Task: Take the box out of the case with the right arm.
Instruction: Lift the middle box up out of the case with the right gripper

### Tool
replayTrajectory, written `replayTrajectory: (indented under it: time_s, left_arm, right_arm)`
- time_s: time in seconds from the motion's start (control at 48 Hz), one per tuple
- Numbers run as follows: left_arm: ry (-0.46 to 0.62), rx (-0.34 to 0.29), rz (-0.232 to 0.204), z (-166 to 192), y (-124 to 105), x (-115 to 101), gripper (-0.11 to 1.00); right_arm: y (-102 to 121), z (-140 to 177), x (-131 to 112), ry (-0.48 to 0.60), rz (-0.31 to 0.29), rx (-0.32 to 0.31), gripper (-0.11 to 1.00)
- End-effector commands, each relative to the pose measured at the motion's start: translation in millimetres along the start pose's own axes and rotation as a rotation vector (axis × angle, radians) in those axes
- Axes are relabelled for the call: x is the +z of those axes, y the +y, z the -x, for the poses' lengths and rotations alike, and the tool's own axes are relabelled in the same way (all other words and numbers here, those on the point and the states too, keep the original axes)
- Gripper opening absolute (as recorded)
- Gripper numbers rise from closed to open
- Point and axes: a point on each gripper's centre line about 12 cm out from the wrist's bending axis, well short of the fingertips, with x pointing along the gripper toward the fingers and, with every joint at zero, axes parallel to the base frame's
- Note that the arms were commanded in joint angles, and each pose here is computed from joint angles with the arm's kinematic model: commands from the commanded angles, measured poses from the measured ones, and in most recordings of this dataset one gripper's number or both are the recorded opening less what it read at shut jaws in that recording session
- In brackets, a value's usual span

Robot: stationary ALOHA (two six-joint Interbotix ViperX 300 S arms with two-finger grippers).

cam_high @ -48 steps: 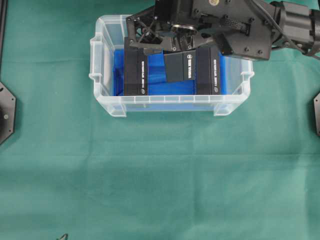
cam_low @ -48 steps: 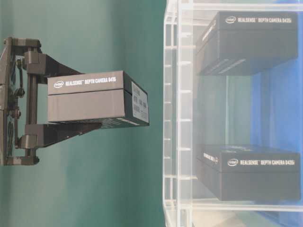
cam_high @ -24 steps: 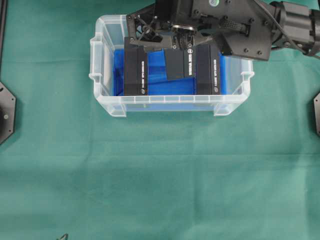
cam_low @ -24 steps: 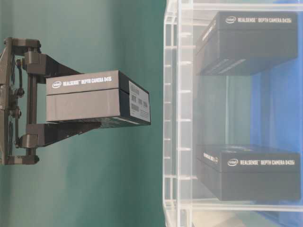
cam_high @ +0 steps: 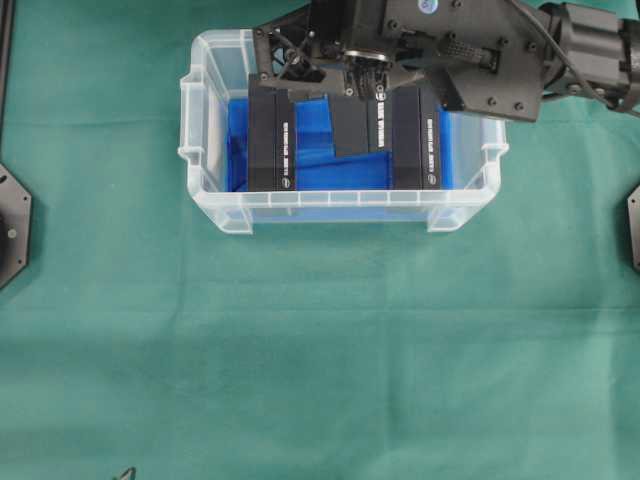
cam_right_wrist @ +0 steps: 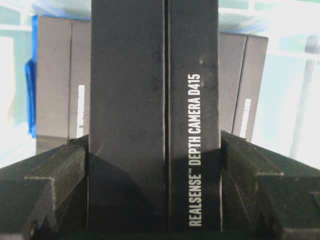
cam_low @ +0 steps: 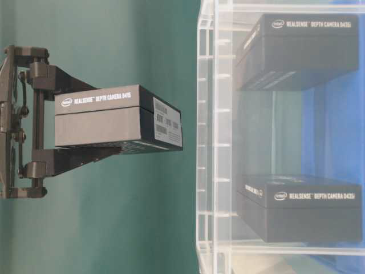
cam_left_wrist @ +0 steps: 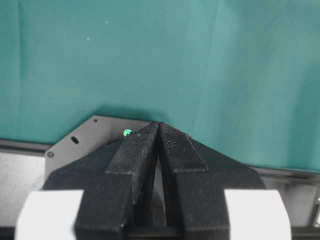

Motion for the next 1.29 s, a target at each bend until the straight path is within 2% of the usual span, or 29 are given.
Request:
replayTrajectory:
  time_s: [0.0, 1.272]
  left_arm:
    - [-0.017, -0.003, -0.001, 4.8, -0.8, 2.8, 0.00]
    - [-0.002, 0.002, -0.003, 4.4, -0.3, 1.1, 0.00]
  right_arm:
    - [-10.0, 32.6, 10.5, -0.013, -0.024, 0.077, 0.66]
    - [-9.5, 39.5, 10.8, -0.030, -0.027, 0.094, 0.66]
